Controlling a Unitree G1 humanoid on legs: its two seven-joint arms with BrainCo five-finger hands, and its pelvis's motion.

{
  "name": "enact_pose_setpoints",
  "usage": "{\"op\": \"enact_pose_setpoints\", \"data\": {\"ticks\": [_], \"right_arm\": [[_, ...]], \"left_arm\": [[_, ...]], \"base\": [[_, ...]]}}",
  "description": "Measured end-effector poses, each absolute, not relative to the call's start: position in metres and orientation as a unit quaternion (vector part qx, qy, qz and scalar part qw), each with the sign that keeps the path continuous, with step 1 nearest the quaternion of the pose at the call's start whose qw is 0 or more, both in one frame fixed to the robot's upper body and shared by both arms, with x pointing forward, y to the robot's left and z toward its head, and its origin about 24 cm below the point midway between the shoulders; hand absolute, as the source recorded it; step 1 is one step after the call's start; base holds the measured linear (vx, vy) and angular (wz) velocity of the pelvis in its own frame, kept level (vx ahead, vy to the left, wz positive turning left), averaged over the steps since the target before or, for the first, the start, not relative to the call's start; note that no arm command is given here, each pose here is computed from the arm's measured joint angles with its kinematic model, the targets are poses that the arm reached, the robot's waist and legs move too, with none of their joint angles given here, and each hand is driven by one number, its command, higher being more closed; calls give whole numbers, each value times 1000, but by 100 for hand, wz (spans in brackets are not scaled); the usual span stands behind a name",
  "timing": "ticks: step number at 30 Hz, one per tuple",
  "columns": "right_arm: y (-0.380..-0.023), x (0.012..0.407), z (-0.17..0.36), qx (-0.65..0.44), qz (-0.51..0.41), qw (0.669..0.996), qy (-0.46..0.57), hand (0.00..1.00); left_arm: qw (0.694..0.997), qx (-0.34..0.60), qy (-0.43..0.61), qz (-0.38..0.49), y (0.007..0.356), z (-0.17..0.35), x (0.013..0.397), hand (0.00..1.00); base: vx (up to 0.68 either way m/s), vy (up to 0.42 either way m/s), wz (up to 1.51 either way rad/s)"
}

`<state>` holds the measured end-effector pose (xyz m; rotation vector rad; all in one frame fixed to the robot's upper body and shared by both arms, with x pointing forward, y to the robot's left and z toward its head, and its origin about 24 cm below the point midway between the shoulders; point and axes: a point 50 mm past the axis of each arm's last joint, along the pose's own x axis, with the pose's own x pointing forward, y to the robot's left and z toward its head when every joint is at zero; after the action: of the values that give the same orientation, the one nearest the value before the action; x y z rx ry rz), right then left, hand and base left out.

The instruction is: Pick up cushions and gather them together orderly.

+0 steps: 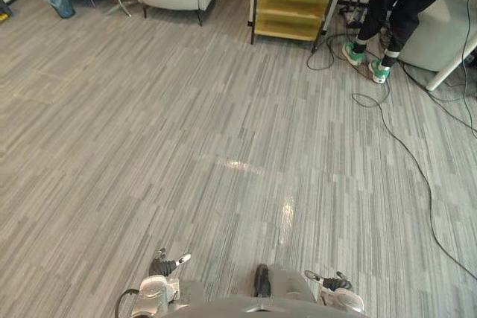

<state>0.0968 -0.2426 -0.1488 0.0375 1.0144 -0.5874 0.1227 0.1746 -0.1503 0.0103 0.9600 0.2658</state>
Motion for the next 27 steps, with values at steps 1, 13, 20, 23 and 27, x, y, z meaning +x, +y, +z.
{"op": "enact_pose_setpoints", "data": {"ticks": [1,13,20,23,27], "right_arm": [[-242,97,-149,18,-277,834,478,0],[-217,106,-154,55,-271,829,485,0],[-213,106,-153,53,-256,839,478,0],[-213,105,-154,53,-256,837,480,0],[-210,114,-152,54,-249,844,471,0]], "left_arm": [[880,5,458,127,175,-150,124,0],[897,27,427,115,184,-141,143,0],[879,41,461,117,194,-148,129,0],[875,40,467,118,193,-150,125,0],[874,38,469,121,193,-151,124,0]], "base": [[347,-7,15],[351,140,14],[241,79,-21],[172,-83,9],[195,-203,1]]}}
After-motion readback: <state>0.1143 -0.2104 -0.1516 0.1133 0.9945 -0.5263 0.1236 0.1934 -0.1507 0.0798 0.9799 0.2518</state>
